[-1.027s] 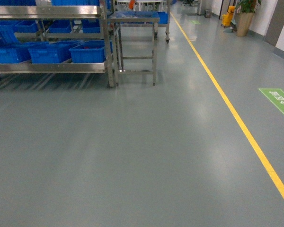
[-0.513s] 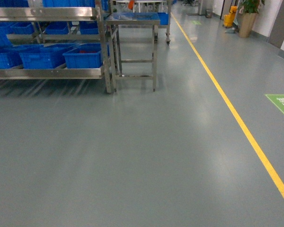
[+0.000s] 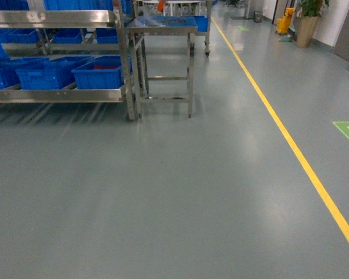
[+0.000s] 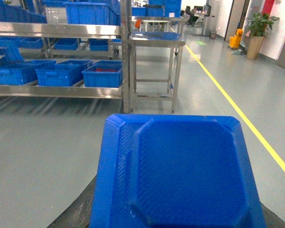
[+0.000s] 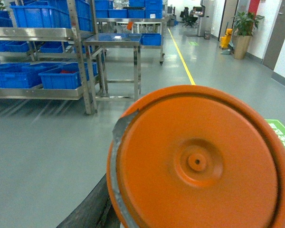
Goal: Sort blue parts and orange caps into right shelf containers
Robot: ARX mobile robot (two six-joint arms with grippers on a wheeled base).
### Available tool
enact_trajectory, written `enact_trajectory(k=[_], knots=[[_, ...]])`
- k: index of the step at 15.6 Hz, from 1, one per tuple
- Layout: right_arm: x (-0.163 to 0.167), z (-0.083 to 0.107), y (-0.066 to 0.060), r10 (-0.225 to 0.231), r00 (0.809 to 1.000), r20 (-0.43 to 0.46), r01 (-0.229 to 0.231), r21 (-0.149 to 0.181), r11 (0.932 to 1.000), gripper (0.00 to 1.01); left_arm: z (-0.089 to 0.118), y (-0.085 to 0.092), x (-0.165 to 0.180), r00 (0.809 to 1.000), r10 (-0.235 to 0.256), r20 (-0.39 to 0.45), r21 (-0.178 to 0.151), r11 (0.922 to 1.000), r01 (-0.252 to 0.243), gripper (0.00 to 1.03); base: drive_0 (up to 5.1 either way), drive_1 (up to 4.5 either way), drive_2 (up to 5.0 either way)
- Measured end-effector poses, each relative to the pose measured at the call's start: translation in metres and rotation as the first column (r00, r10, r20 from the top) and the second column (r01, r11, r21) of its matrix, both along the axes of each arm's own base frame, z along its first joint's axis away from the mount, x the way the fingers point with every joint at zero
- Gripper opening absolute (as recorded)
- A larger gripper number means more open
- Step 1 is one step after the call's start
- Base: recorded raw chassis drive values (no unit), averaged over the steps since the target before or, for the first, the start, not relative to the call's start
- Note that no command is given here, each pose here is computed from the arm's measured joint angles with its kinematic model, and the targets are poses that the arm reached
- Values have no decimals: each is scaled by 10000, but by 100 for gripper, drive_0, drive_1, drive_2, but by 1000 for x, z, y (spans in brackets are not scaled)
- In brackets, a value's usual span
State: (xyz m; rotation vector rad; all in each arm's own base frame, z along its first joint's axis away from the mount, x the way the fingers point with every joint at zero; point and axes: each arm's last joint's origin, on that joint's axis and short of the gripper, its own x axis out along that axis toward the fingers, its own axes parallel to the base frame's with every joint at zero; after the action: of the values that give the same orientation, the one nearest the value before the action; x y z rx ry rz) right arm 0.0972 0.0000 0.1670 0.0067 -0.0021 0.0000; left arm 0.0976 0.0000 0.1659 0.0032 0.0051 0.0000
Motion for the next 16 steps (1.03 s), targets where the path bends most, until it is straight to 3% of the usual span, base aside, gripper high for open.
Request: enact_trajectory(k=[16], knots=[[0,0,0,0,10000,0,0,0,10000,44,0,0,0,10000,0,15,0,10000,0,42,-5,416,-426]])
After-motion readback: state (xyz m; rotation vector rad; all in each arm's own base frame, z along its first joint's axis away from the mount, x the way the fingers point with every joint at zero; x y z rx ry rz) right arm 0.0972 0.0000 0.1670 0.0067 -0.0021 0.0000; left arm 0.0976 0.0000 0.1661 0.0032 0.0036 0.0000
